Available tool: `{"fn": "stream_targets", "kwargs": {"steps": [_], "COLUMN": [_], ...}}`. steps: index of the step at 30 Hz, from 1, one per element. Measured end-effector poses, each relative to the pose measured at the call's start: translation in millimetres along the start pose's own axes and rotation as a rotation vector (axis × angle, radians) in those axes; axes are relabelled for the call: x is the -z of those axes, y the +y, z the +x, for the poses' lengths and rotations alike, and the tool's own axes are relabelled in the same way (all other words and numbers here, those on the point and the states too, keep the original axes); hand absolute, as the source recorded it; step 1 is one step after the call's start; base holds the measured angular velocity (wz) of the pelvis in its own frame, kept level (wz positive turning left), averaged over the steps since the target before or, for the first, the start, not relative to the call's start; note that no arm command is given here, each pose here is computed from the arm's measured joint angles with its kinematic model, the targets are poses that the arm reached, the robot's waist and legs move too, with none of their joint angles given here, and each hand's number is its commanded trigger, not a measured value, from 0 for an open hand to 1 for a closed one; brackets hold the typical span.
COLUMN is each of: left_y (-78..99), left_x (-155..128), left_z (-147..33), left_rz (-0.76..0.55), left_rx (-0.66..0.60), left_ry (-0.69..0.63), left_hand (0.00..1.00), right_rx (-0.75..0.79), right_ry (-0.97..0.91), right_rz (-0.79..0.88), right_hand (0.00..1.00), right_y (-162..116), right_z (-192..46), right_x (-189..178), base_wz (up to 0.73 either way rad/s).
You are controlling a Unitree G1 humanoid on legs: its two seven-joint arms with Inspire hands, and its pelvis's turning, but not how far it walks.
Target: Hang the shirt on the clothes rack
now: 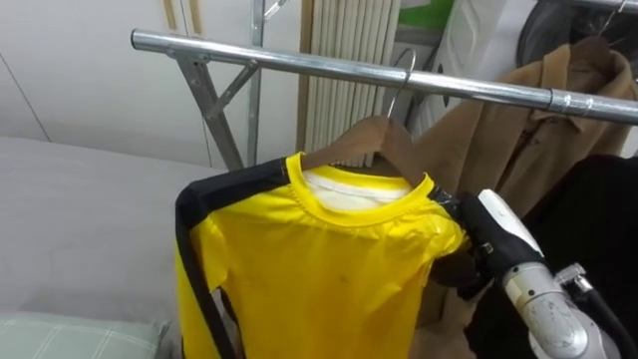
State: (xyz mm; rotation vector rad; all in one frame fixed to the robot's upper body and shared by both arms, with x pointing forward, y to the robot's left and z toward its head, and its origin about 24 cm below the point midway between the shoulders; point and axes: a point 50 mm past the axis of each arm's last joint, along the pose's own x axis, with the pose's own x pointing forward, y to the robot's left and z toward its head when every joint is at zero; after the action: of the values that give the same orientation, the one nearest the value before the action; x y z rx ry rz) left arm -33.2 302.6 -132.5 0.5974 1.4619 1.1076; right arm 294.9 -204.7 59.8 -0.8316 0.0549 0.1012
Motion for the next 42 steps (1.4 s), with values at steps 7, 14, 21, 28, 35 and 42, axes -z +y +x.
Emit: {"fn": "stream_targets", "kwargs": {"steps": [7,14,21,28,35,42], "left_y": [1.0,1.5,2.3,3.0,3.7,3.7], "left_x": [-0.4,-0.9,-6.1,-10.8,-10.5,-10.5], "left_z": [0.9,1.8,1.9,1.6,1.7,1.7], "left_rz": [0.002,0.001,-0.019,-0.036,-0.037,-0.038], "left_rx": [-0.002,0.009,0.009,0.008,0.005,0.004], "left_ry": [-0.003,-0.004,-0.019,-0.036,-0.038,-0.038], "left_hand": [0.0,0.0,0.0,0.0,0.0,0.0], "right_rx": [0.04,0.04,0.019,-0.027,-0.021,-0.016], "right_ry": [-0.052,-0.045,-0.023,0.058,0.078,0.081], "right_rz": [-0.022,-0.023,-0.025,-0.057,-0.073,-0.068], "right_hand": [1.0,1.0,1.0,1.0,1.0,1.0], "right_y": [-11.7,-11.4,-7.1,6.2,9.4,12.7], "right_z": [9.0,9.1,9.3,5.5,4.8,4.3], "right_x": [-13.6,-11.6,-3.8,15.6,21.7,25.6], "base_wz": [0.0,0.0,0.01,0.06,0.0,0.0]}}
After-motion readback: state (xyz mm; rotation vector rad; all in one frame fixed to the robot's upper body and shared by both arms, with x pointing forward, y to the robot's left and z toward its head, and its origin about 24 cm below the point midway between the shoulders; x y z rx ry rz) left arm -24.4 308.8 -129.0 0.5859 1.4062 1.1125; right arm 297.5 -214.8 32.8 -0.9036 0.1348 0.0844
